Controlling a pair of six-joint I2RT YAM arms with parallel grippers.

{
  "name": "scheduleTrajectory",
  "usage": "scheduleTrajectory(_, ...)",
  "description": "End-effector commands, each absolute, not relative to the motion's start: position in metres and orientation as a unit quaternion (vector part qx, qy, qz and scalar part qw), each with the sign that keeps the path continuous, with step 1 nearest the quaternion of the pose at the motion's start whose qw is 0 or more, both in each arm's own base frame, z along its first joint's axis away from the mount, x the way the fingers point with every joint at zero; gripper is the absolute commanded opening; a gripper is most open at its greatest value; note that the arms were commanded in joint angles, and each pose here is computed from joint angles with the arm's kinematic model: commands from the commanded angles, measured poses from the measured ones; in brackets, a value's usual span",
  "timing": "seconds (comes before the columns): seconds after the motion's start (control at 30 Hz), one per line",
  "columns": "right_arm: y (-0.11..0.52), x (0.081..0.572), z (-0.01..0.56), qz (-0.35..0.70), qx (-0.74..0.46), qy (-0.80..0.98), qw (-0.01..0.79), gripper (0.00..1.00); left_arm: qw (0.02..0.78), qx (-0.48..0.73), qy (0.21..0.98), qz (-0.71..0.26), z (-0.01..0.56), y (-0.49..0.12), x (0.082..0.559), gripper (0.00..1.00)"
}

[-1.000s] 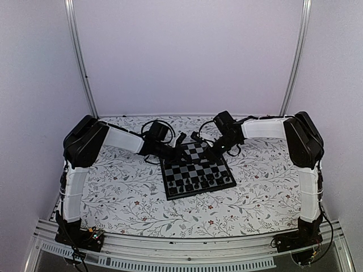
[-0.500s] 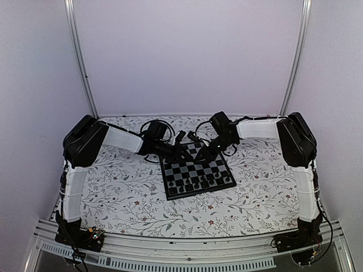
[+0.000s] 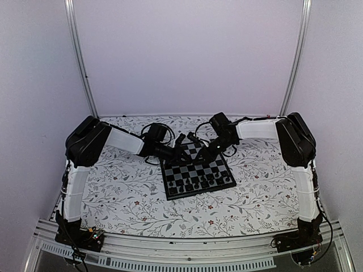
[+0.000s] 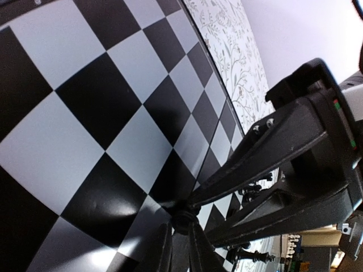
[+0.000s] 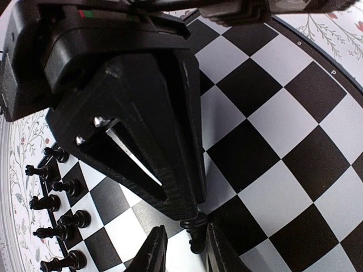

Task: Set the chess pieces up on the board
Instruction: Adjust the chess piece on the chessboard.

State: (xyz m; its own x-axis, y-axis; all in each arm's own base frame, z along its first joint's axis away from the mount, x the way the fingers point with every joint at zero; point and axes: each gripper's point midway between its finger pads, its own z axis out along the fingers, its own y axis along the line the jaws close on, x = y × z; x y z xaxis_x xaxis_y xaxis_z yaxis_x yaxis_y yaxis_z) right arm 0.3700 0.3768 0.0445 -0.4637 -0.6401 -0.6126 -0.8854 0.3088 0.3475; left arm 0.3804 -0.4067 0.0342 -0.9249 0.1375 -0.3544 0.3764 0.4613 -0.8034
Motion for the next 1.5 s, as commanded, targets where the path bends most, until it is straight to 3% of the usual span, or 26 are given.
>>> scheduleTrajectory(0.0,0.386,0.372,0.048,0.34,-0.486,0.783,0.187,0.26,0.124,0.15,0.841,-0.504,0.033,-0.405,0.389,0.14)
scheduleTrajectory(0.57,0.366,0.362,0.034,0.301,-0.497,0.793,0.183,0.32,0.15,0.168,0.852,-0.472,0.033,-0.406,0.394,0.28)
scheduleTrajectory(1.47,0.358,0.355,0.029,0.293,-0.505,0.792,0.179,0.29,0.145,0.215,0.914,-0.311,0.006,-0.419,0.38,0.29)
